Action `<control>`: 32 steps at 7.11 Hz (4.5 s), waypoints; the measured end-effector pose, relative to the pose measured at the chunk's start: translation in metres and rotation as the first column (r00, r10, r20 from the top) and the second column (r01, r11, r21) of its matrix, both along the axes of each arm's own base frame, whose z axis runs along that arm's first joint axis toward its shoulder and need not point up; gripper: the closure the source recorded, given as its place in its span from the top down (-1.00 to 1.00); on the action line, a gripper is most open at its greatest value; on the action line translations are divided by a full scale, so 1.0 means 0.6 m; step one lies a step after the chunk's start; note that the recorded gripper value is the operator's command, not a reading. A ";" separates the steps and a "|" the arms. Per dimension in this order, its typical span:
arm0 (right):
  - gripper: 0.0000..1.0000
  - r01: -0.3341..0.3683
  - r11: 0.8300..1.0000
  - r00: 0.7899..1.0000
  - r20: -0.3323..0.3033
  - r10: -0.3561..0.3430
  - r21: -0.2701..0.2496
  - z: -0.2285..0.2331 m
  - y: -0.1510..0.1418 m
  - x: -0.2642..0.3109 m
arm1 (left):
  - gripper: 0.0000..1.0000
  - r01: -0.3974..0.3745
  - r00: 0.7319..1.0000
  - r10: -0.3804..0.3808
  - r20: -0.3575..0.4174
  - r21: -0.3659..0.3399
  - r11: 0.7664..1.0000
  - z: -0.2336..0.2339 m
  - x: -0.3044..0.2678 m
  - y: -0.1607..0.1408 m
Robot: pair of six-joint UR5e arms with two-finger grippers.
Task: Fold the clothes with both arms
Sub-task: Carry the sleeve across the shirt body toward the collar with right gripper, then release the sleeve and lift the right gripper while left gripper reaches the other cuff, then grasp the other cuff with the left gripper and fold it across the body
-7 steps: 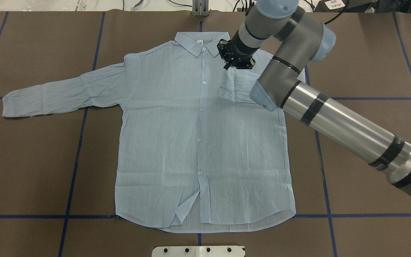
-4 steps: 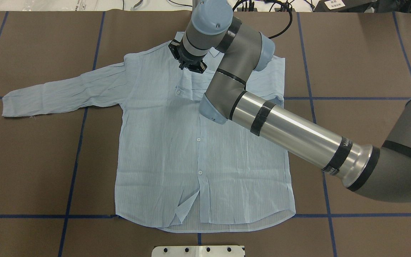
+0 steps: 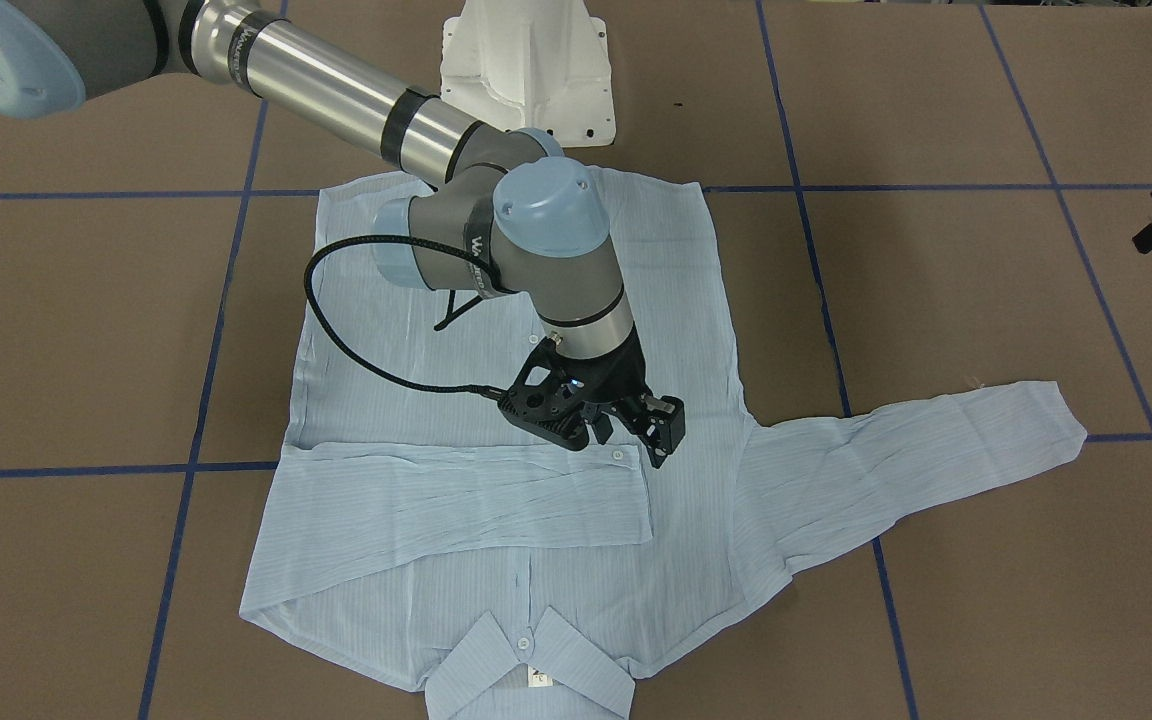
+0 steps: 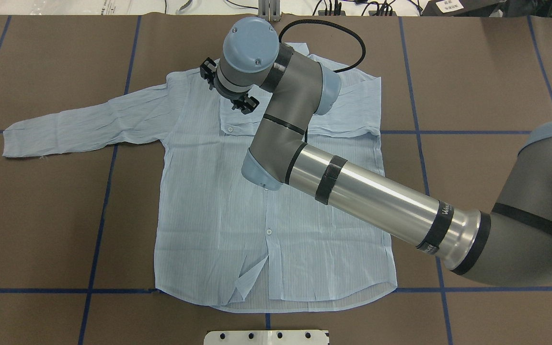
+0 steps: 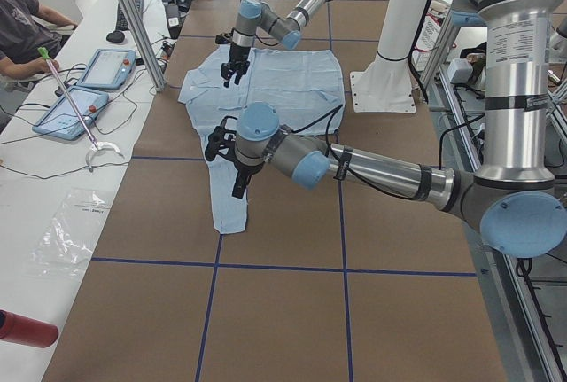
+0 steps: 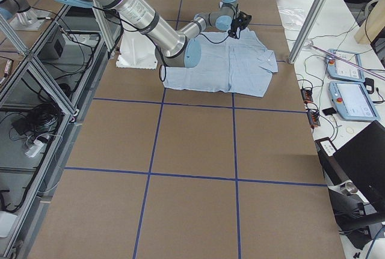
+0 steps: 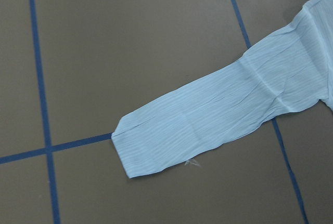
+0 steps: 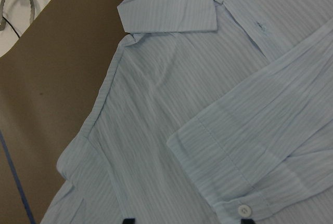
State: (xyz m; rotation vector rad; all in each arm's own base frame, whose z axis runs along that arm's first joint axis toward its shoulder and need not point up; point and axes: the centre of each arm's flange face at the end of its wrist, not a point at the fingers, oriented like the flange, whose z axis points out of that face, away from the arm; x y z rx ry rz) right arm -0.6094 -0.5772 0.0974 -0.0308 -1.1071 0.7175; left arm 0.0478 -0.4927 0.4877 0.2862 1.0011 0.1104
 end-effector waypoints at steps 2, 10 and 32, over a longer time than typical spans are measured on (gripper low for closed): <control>1.00 0.010 0.999 1.000 -0.012 -0.011 -0.042 0.059 0.061 0.164 | 0.96 -0.051 0.998 0.049 -0.026 -0.086 0.995 -0.038 0.155 -0.045; 1.00 0.039 0.997 0.995 -0.093 -0.033 0.059 0.231 0.080 0.422 | 0.81 0.087 0.987 -0.065 0.149 -0.143 0.986 0.239 0.166 -0.084; 1.00 0.070 0.995 0.990 -0.128 -0.060 0.074 0.264 0.086 0.424 | -1.00 0.103 0.989 -0.082 0.119 -0.176 0.979 0.097 0.261 -0.207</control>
